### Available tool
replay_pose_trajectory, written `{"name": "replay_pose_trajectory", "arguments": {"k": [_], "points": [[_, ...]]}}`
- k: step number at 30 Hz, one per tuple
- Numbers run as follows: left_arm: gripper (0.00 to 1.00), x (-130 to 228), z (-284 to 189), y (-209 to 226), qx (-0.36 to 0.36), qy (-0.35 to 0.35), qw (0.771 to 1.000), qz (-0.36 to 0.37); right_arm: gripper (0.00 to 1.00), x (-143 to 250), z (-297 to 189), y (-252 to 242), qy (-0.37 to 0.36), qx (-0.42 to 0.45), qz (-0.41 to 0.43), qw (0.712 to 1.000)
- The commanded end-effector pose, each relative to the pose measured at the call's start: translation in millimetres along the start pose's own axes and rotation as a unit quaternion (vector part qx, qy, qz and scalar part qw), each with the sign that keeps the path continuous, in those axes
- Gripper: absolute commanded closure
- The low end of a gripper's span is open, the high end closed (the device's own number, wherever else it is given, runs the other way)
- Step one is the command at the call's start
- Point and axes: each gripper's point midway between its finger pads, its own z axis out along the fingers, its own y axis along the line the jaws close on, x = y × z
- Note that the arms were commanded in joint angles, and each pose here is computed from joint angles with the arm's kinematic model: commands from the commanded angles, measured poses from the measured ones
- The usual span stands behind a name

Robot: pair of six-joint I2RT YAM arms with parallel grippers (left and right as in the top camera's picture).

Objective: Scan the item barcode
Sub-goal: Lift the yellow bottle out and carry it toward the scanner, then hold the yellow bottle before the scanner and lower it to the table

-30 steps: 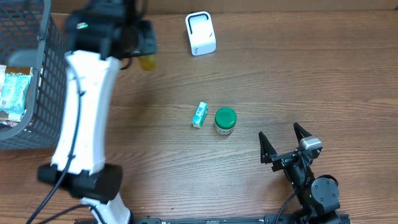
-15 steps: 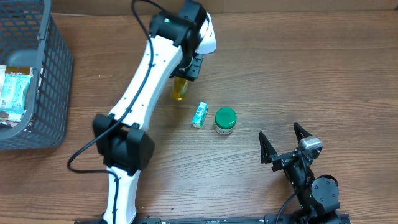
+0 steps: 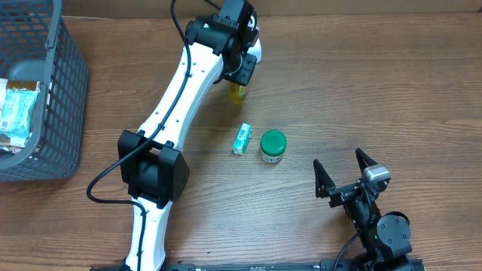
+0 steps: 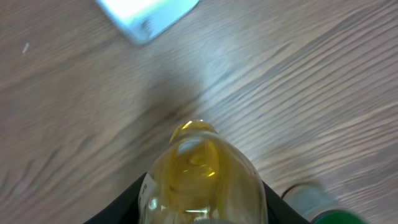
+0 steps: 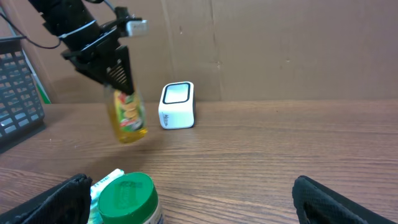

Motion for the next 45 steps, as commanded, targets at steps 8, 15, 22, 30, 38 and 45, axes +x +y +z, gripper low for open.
{"name": "replay_pose_trajectory", "arguments": {"k": [8,15,22,30,38,45], "points": [[0.57,-11,-2,-54,0.068,-0.026,0.997,0.010,0.00,3,0,-2,0.000,0.003,-0.003,1.000],[0.57,-10,0,-84,0.020,-0.036,0.999,-0.007,0.00,3,0,-2,0.000,0.003,-0.003,1.000],[0.56,-8,0,-119,0.027,-0.048,0.997,-0.051,0.00,3,0,-2,0.000,0.003,-0.003,1.000],[0.51,4,30,-129,-0.015,-0.059,0.994,-0.094,0.00,3,0,-2,0.000,0.003,-0.003,1.000],[0.51,7,44,-127,-0.025,-0.065,0.992,-0.110,0.00,3,0,-2,0.000,0.003,-0.003,1.000],[0.40,7,44,-129,-0.022,-0.064,0.992,-0.108,0.00,3,0,-2,0.000,0.003,-0.003,1.000]]}}
